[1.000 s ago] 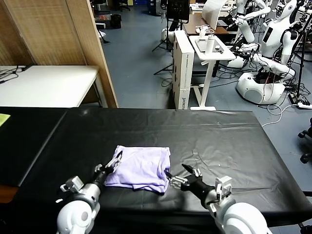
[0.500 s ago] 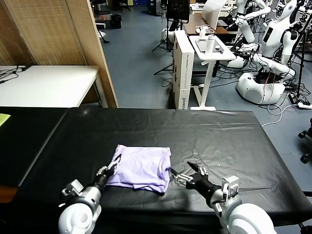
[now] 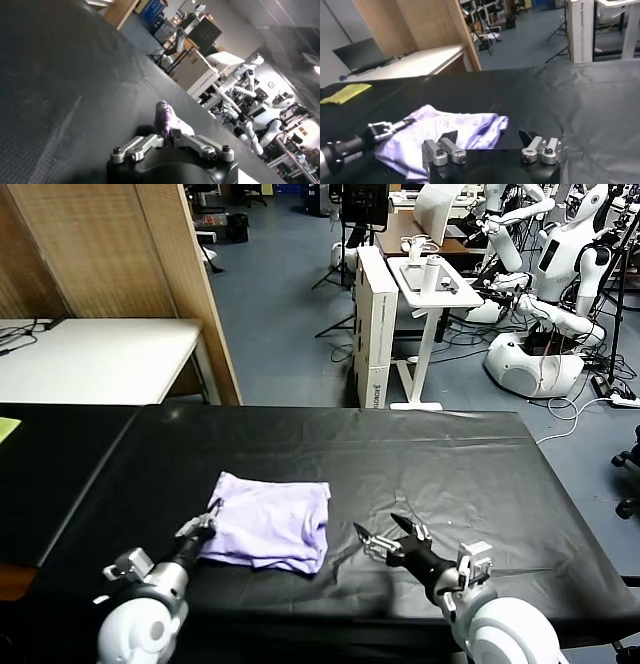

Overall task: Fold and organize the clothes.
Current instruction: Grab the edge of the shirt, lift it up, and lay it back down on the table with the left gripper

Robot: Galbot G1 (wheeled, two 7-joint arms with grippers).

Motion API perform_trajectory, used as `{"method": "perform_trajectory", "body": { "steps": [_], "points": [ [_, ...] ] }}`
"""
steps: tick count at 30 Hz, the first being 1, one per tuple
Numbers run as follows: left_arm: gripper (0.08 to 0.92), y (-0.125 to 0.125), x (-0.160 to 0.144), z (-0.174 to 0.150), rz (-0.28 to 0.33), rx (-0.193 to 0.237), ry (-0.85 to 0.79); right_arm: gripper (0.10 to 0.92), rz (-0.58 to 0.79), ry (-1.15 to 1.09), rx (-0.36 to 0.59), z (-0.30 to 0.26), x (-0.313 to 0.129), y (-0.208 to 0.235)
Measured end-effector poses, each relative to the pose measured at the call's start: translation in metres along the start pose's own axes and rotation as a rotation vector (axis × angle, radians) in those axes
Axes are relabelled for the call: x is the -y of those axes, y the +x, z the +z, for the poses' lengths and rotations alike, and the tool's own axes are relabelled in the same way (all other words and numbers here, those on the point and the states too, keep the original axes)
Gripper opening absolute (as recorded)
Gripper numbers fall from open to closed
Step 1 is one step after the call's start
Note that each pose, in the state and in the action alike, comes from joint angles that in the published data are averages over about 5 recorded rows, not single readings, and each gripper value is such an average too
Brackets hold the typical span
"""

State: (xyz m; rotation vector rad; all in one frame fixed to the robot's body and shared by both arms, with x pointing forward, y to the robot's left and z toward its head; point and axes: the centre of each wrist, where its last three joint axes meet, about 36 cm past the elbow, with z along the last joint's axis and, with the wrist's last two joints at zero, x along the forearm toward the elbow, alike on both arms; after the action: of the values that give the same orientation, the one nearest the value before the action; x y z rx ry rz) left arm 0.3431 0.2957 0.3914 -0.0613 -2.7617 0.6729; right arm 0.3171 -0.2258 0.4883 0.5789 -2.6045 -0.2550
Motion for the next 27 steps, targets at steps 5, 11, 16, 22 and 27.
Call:
{"method": "perform_trajectory", "body": {
  "steps": [5,11,16,22,27],
  "points": [
    [0.168,0.009,-0.027,-0.025,-0.035,0.025,-0.132,0.907,0.01,-0.006,-0.003,0.002,0.002,-0.006],
    [0.168,0.016,-0.066,-0.068,-0.082,0.049,-0.249,0.907,0.024,-0.013,-0.007,0.006,0.005,-0.009],
    [0.168,0.02,-0.087,-0.113,-0.143,0.088,-0.402,0.907,0.031,-0.019,-0.01,0.009,0.005,-0.011],
    [0.168,0.029,-0.077,-0.138,-0.192,0.117,-0.525,0.907,0.034,-0.024,-0.015,0.013,0.003,-0.014],
    [0.168,0.035,-0.036,-0.124,-0.158,0.101,-0.483,0.907,0.039,-0.025,-0.018,0.016,0.002,-0.015]
  ]
}}
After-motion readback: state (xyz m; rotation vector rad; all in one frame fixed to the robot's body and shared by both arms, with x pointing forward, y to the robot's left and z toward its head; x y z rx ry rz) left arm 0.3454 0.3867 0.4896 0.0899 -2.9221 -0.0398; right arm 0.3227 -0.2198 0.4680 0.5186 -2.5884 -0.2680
